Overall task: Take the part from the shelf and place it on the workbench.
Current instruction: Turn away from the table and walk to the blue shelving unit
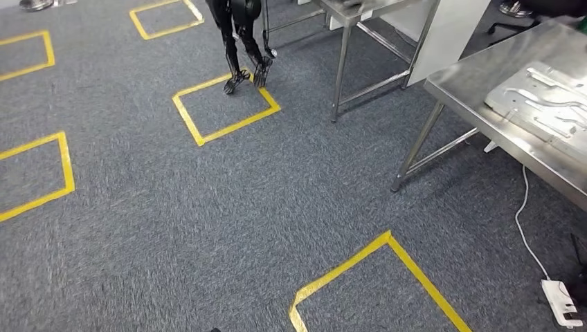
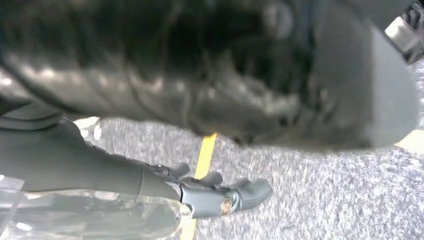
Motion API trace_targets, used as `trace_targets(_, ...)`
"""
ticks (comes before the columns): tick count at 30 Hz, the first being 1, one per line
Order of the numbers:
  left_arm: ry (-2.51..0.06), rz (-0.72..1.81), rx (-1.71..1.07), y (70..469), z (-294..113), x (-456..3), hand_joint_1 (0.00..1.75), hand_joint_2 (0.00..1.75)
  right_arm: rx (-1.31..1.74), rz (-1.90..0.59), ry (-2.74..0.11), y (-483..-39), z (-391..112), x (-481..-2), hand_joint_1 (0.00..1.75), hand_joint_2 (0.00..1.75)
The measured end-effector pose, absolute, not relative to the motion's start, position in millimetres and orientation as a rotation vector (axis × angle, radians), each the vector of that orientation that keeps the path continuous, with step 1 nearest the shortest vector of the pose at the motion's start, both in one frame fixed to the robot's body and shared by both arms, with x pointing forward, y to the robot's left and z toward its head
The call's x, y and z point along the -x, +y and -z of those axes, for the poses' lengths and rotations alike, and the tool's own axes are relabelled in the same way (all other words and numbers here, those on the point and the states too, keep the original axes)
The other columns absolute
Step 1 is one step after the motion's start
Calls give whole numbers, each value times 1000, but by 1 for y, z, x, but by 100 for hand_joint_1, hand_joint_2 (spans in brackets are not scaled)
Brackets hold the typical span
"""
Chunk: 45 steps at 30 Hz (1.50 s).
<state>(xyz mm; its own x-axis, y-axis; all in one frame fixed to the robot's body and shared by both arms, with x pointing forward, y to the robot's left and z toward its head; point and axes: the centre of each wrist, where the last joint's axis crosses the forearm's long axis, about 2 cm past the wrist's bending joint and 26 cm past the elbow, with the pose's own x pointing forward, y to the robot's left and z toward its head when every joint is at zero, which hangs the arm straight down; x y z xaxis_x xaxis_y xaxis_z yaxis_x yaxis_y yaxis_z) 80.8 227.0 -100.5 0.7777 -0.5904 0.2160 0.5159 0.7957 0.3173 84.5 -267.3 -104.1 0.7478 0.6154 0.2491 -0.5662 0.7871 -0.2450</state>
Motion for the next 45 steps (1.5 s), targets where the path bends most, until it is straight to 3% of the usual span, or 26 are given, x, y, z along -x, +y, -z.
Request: trace_targets(45, -301, 606, -242, 227, 101, -80, 0, 0, 122, -676, -297, -266, 104, -84, 0, 0)
